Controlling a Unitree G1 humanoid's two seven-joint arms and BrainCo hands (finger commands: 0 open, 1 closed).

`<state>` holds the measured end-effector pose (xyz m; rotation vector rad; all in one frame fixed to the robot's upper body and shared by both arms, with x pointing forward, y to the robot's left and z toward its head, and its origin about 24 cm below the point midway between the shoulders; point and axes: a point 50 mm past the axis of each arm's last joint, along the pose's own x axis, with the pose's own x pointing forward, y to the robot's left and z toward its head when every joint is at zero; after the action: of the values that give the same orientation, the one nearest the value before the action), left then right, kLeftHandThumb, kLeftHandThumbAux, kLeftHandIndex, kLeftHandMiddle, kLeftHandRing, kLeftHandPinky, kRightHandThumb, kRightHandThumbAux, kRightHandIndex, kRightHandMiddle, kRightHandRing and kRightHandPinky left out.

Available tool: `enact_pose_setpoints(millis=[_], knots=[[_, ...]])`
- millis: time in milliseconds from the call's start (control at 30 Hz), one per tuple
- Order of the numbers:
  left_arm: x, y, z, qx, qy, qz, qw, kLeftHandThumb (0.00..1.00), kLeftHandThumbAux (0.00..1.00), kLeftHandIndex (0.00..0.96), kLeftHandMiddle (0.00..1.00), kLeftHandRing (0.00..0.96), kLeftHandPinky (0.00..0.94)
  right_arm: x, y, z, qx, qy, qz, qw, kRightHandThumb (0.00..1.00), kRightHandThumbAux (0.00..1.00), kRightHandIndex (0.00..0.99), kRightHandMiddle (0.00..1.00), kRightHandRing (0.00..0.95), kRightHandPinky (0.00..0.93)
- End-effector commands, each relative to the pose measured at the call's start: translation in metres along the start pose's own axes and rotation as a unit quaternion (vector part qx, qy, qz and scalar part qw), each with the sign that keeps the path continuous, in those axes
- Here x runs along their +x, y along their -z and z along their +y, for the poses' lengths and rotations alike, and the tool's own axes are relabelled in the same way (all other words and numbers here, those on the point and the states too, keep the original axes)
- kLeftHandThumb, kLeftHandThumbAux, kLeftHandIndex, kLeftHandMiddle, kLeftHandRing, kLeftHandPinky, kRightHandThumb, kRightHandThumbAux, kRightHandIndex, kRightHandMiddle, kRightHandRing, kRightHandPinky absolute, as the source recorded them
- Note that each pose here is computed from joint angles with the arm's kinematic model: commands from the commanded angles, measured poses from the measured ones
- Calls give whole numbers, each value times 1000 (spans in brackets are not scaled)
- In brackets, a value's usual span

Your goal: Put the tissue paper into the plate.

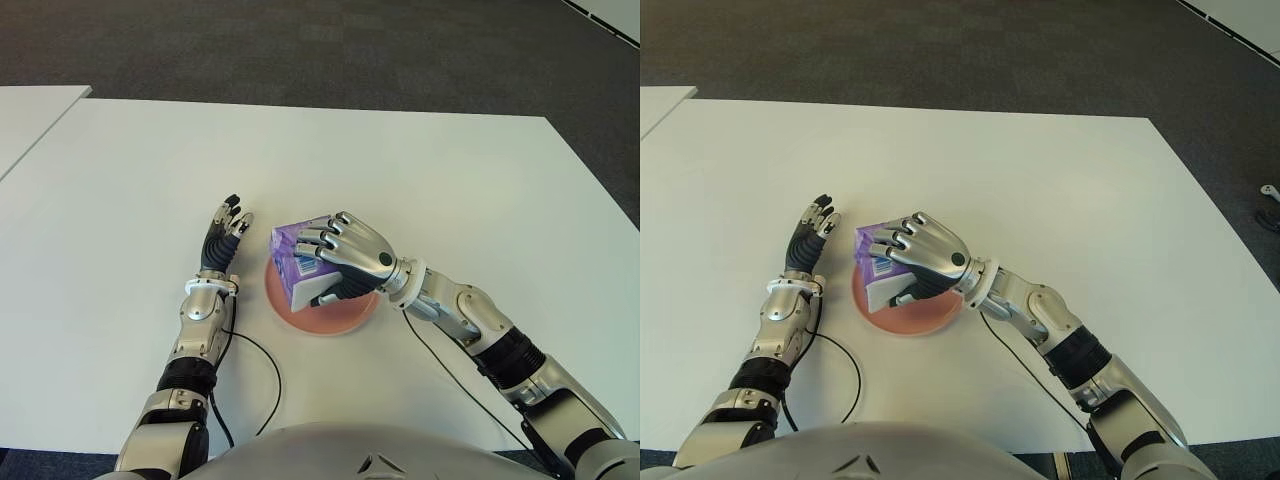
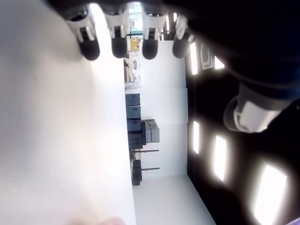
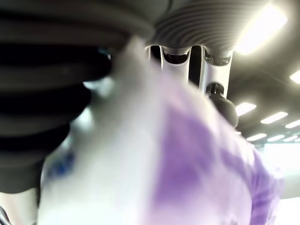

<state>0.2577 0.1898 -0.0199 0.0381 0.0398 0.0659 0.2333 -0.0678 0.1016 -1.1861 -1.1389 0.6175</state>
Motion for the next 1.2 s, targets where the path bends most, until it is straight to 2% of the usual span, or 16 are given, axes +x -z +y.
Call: enact_pose_setpoints(millis=[33,267,400,433,467,500,533,633,733,833,1200], knots=[[-24,32,2,-3,-7,83,997,0,460,0,0,0,0,-2,1,8,-10,-6,2,1000,733,713,440,819,814,821],[-23,32,3,-4,-3,80,997,0,465,0,0,0,0,-7,7,23,-1,-29,28,999,736,712,440,817,812,804],[-24,31,3,-4,-2,76,997,0,473,0,0,0,0,-7,9,26,13,-40,51,998,730,712,436,779,771,741],[-24,31,4,-4,-2,76,997,0,474,0,0,0,0,-7,9,27,14,-43,55,997,718,714,431,709,690,660],[-24,31,4,-3,-1,75,997,0,475,0,0,0,0,-8,10,28,6,-66,58,996,714,714,429,684,660,631],[-24,31,4,-2,0,74,997,0,475,0,0,0,0,-9,11,28,0,-83,60,995,539,678,311,477,448,415],[-24,31,4,-1,1,73,997,0,474,0,0,0,0,-9,11,29,-7,-101,60,993,421,656,234,343,310,274],[-25,31,4,2,5,69,998,0,472,0,0,0,0,-10,12,30,-23,-135,61,989,231,604,95,136,109,89],[-25,30,4,3,7,65,998,0,472,0,0,0,0,-11,13,30,-31,-149,65,986,120,560,31,45,35,29],[-25,29,4,-2,3,61,998,0,475,0,0,0,0,-12,15,29,-33,-152,73,985,47,505,10,14,11,9],[-25,29,4,-15,-8,64,998,0,491,0,0,0,0,-15,17,29,-2,-125,90,988,0,381,0,0,0,0]])
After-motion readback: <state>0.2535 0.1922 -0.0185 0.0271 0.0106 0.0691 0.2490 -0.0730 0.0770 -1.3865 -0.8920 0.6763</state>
